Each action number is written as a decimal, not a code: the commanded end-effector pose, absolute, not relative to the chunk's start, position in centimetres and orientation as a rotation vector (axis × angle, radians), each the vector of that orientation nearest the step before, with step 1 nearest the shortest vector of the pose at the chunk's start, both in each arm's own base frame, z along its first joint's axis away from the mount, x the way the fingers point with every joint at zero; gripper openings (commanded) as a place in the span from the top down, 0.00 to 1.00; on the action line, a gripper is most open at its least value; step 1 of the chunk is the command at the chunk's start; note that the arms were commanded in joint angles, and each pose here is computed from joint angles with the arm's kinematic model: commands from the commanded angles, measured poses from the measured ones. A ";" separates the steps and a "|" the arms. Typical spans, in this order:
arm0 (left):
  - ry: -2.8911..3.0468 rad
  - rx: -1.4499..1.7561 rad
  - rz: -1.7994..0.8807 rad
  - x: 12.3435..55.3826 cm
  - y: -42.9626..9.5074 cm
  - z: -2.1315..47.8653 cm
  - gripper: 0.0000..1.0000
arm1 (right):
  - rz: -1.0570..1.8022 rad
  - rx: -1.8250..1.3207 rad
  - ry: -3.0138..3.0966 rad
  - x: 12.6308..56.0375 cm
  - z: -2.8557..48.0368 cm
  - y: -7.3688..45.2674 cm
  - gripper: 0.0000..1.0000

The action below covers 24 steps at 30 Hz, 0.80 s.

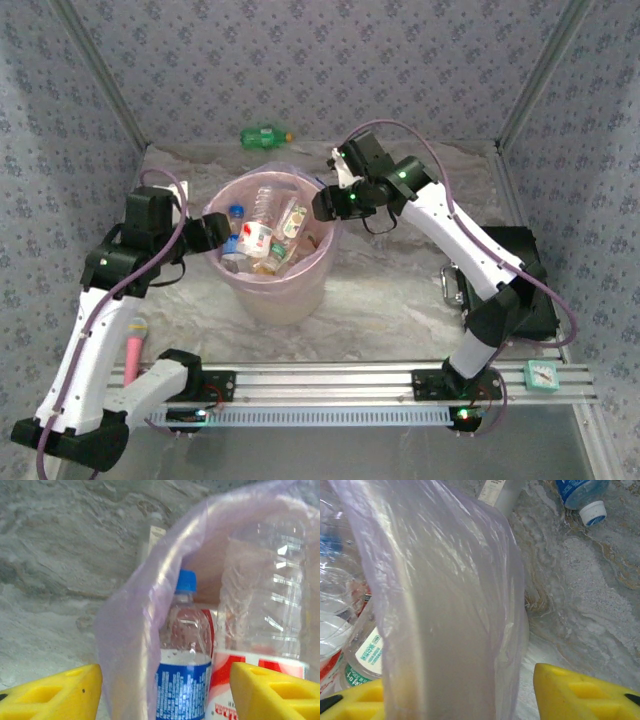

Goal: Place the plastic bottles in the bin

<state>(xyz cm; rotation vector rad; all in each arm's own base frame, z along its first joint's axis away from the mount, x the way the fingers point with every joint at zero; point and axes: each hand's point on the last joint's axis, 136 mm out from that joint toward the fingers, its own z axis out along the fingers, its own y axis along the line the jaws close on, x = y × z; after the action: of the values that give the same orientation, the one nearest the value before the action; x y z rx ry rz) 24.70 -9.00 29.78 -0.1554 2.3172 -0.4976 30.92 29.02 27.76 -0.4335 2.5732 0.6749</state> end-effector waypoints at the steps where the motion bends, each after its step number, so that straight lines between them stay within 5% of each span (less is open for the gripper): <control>1: 2.326 -0.153 -0.596 24.6 -10.2 29.7 0.34 | 0.660 -0.406 2.584 31.2 27.4 28.5 0.47; 14: 2.333 -0.031 -0.707 25.8 -15.5 29.2 0.40 | 0.653 -0.213 2.593 30.9 27.5 23.3 0.54; 24: 2.270 0.225 -0.799 28.0 -25.0 30.8 0.39 | 0.491 -0.006 2.605 29.6 27.9 13.0 0.55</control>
<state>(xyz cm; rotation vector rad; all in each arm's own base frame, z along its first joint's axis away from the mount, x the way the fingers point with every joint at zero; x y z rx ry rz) 26.80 -22.25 27.74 0.1736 2.3859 -0.7134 31.00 15.87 27.76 -0.0318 2.5848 0.5566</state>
